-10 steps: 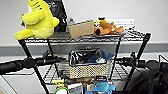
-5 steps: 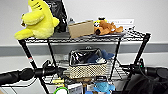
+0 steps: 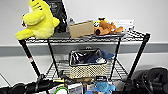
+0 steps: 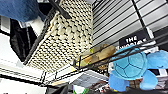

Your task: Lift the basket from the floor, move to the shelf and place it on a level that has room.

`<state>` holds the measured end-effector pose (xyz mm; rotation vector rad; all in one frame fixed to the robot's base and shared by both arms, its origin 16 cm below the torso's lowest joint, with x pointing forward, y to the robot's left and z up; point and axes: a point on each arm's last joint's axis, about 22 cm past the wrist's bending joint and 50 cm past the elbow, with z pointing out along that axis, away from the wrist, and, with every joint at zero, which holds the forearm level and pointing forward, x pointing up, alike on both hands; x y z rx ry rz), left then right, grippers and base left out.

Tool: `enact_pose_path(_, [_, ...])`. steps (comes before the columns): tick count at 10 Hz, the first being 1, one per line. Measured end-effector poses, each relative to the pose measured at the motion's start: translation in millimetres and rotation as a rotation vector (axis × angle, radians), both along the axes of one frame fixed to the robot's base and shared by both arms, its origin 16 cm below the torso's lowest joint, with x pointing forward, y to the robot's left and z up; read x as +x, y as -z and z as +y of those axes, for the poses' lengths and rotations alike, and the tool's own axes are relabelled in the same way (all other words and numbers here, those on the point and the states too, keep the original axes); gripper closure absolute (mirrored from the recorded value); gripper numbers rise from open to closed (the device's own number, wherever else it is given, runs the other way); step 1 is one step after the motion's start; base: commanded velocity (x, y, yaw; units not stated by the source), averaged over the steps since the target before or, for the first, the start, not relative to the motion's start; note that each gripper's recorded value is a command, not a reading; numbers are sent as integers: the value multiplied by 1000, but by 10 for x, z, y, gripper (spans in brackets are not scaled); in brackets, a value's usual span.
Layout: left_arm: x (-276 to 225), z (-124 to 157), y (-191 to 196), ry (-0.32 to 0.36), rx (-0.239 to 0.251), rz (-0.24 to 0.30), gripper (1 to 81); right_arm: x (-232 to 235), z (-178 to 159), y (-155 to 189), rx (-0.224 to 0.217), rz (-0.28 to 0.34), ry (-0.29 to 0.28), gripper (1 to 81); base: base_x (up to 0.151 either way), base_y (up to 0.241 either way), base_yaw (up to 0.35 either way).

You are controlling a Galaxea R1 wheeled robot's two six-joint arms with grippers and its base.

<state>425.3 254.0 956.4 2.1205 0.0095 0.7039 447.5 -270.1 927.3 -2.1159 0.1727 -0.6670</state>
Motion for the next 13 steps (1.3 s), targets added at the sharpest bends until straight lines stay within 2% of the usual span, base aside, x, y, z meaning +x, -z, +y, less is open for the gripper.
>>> enact_pose_path(3, [-490, 37, 487, -12, -8, 77, 10, -561, -37, 523, -12, 117, -3, 10, 0, 0, 0])
enact_pose_path(7, [-1292, 100, 1466, -47, 0, 220, 10, -1396, -68, 1436, -52, 298, -9, 10, 0, 0, 0])
enact_pose_path(9, [-1473, 47, 1983, -59, 16, 245, 10, -1659, -11, 1937, -77, 353, -9, 10, 0, 0, 0])
enact_pose_path(11, [-1769, -82, 2444, -56, 25, 291, 10, -1986, 167, 2330, -84, 407, -34, 10, 0, 0, 0])
enact_pose_path(13, [-1960, -119, 2759, -66, 40, 315, 10, -2169, 75, 2605, -120, 438, -21, 10, 0, 0, 0])
